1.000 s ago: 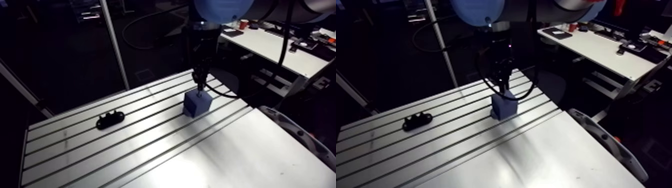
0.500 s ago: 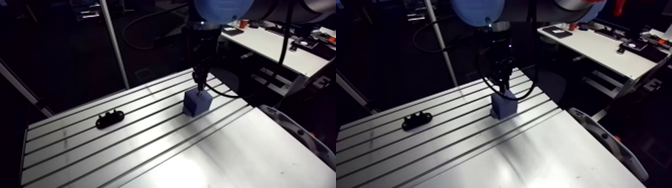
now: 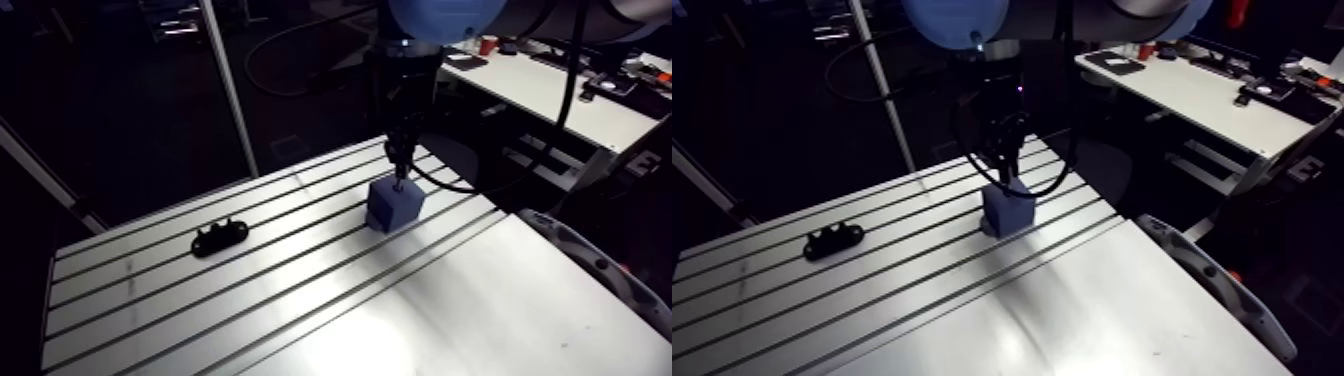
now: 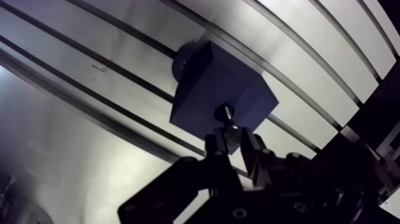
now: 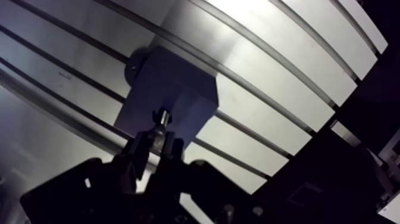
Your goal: Pick up the M10 bolt and insert it into the hex recess until seated.
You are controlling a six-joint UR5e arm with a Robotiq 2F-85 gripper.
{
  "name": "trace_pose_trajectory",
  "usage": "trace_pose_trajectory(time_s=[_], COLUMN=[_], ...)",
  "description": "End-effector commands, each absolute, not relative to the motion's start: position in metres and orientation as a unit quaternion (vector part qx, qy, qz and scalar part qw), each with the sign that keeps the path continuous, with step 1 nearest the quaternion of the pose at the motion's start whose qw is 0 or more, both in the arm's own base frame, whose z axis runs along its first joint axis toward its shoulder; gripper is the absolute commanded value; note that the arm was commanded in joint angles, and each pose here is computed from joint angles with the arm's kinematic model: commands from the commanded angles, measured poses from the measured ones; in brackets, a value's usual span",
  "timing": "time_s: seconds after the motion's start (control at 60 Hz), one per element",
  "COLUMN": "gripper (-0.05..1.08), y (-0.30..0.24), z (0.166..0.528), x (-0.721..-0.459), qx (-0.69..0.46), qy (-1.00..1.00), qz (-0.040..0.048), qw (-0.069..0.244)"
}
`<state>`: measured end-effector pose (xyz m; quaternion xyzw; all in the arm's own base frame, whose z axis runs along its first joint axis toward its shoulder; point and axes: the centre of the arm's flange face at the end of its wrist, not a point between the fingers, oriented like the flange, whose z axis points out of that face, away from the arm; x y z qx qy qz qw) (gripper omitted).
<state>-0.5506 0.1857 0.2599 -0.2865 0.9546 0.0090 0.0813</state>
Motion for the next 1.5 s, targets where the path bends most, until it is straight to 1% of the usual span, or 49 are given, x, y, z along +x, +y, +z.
trace_pose_trajectory(time_s=[0.017,0.383,0.467,0.783,0.883,0.9,0.917,0.933,0.95,0.967,0.983,1.0,1.05,1.417,1.5], gripper=[0.91,0.91,0.91,0.91,0.88,0.79,0.79,0.55,0.55,0.14,0.14,0.04,0.01,0.01,0.01], y=[0.185,0.185,0.185,0.185,0.185,0.186,0.186,0.186,0.186,0.186,0.186,0.187,0.186,0.187,0.187], z=[0.259,0.256,0.252,0.250,0.250,0.250,0.250,0.251,0.251,0.252,0.252,0.254,0.256,0.262,0.263], x=[-0.551,-0.549,-0.549,-0.549,-0.550,-0.550,-0.550,-0.551,-0.551,-0.551,-0.551,-0.552,-0.553,-0.556,-0.557], qx=[-0.287,-0.287,-0.287,-0.285,-0.281,-0.280,-0.280,-0.280,-0.280,-0.281,-0.281,-0.283,-0.284,-0.284,-0.284], qy=[0.954,0.954,0.954,0.954,0.956,0.956,0.956,0.956,0.956,0.956,0.956,0.956,0.956,0.957,0.957], qz=[0.0089,0.0067,0.0040,0.0034,0.0038,0.0067,0.0067,0.0100,0.0100,0.0123,0.0123,0.0145,0.0149,0.0147,0.0157], qw=[0.082,0.084,0.087,0.087,0.087,0.085,0.085,0.082,0.082,0.078,0.078,0.075,0.071,0.061,0.060])
